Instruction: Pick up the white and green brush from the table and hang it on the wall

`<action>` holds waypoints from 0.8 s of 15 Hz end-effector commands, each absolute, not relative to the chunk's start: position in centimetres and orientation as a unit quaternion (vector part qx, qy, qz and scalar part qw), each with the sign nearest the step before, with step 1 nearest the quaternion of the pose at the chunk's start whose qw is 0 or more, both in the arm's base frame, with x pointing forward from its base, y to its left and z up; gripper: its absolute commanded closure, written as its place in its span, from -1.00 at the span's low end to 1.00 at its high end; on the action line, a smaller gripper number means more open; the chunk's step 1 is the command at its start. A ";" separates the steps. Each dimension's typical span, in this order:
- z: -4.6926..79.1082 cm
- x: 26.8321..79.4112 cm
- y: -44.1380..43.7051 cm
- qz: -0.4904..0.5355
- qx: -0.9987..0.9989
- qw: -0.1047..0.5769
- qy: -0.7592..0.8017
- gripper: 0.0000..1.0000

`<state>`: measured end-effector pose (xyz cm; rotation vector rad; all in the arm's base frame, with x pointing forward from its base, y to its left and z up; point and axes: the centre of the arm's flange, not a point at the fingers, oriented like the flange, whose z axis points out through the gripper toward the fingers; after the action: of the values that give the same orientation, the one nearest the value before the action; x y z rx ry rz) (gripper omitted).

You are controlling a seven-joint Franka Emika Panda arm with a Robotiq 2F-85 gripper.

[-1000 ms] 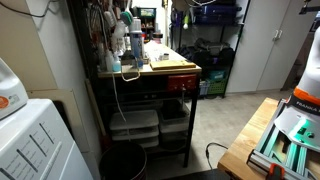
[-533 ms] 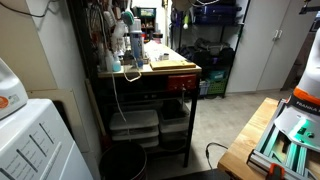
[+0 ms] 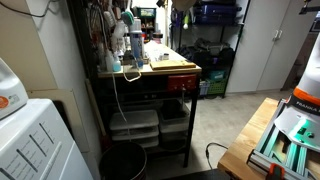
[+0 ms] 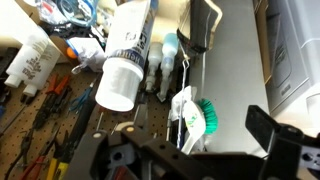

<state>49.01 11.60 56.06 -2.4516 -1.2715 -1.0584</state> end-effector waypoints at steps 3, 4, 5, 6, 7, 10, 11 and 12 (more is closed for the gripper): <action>56.7 47.3 11.1 -0.296 -0.830 0.074 -0.466 -1.00; 57.0 46.8 11.0 -0.286 -0.830 0.072 -0.474 -1.00; 57.4 46.4 11.0 -0.282 -0.829 0.070 -0.478 -1.00; 57.6 46.2 10.9 -0.282 -0.828 0.070 -0.479 -1.00; 57.7 46.2 10.9 -0.282 -0.828 0.069 -0.480 -1.00; 59.0 45.5 11.3 -0.285 -0.827 0.073 -0.479 -1.00; 60.2 44.9 11.7 -0.282 -0.832 0.082 -0.470 -1.00; 61.6 44.0 12.2 -0.278 -0.842 0.079 -0.456 -1.00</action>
<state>46.11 11.36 58.37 -2.4851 -1.4341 -0.8594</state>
